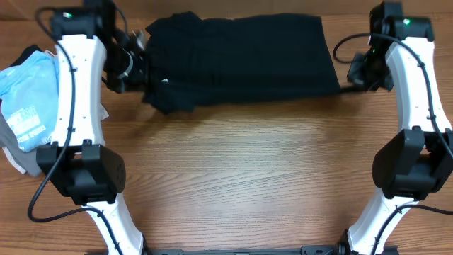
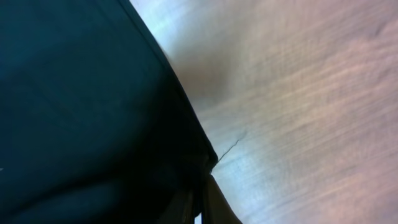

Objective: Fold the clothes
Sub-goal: 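Lower the shirt flat onto the table with both grippers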

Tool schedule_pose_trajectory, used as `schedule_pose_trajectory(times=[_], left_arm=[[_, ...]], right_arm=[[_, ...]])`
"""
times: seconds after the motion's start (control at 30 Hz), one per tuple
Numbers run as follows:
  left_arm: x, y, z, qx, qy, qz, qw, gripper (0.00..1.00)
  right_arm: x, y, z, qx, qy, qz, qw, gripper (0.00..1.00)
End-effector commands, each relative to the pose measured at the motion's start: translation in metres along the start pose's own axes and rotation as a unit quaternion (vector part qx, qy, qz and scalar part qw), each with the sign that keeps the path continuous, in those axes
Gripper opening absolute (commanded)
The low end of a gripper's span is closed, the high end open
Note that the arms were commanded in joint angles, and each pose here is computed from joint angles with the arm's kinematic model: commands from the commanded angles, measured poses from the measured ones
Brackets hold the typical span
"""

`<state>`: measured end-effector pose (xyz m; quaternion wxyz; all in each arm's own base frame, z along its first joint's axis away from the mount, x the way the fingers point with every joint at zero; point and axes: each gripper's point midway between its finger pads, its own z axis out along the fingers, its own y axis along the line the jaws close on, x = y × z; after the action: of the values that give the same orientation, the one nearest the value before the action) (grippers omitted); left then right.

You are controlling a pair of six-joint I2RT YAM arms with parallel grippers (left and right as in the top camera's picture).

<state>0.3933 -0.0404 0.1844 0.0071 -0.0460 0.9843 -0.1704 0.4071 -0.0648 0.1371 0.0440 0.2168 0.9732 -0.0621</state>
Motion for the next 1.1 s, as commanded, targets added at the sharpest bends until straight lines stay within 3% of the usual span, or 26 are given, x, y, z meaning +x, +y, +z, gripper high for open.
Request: schedule_pose_trajectory(times=[0.0,0.27,0.43,0.8,1.07], left_arm=[[0.030,0.017,0.030,-0.032,0.064,0.000,0.997,0.04],[0.105,0.032,0.085,-0.040,0.218,-0.040,0.974,0.04],[0.140,0.034,0.105,-0.047,0.265,-0.040,0.962,0.04],[0.184,0.033,0.085,-0.051,0.146,-0.079,0.985,0.04],[0.214,0.034,0.091,-0.028,0.071,-0.108,0.991,0.04]], right_arm=[[0.021,-0.011,0.014,0.017,0.035,0.001,0.999,0.04],[0.078,-0.040,0.041,0.030,0.162,0.023,0.986,0.04],[0.095,-0.072,0.052,0.040,0.206,0.067,0.975,0.04],[0.135,-0.088,0.079,0.052,0.268,0.084,0.958,0.04],[0.131,-0.087,0.083,0.049,0.244,0.098,0.964,0.04]])
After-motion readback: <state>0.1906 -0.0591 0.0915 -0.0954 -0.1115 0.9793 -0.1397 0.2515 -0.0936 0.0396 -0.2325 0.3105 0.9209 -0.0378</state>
